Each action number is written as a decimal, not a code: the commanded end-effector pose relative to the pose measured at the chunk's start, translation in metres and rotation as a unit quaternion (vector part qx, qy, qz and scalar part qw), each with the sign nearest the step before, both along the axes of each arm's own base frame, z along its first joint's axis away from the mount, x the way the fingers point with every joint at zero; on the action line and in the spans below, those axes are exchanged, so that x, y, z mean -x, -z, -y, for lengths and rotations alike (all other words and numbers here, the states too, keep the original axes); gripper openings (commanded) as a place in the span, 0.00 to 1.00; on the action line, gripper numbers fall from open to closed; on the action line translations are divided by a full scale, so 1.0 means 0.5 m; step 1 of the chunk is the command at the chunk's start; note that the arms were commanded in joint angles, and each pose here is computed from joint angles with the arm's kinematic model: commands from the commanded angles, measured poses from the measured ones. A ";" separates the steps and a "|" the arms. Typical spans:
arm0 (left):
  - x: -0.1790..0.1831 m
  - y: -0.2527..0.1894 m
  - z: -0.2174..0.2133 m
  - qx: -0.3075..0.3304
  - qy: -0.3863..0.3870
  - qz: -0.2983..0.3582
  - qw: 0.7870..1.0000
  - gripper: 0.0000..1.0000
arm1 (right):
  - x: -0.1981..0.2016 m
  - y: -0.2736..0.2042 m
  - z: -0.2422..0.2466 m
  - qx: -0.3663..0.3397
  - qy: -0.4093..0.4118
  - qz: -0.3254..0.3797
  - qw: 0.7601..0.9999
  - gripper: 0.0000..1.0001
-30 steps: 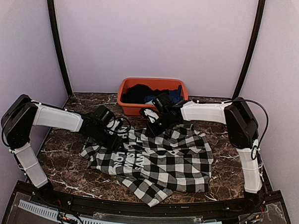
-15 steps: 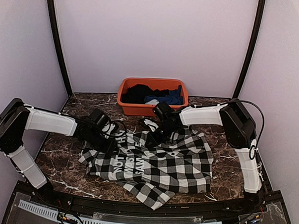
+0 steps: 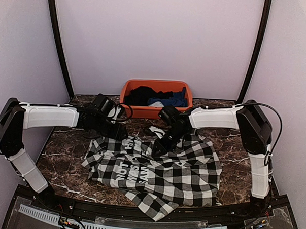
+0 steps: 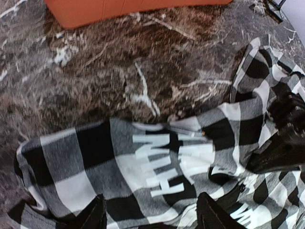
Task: Pin the brooch onto the clothing
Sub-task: Smooth out the clothing with brooches at the center of the board.
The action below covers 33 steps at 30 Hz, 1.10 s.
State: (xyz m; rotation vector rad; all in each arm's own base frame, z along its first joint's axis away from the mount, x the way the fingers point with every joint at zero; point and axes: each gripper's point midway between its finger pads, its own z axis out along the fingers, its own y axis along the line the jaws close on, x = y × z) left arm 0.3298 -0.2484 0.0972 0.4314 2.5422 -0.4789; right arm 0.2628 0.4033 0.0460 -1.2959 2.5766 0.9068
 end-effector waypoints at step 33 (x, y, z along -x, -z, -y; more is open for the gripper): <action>0.005 0.149 0.071 -0.036 0.043 -0.060 0.997 0.36 | -0.212 -0.020 -0.011 -0.042 0.148 0.025 0.988 0.28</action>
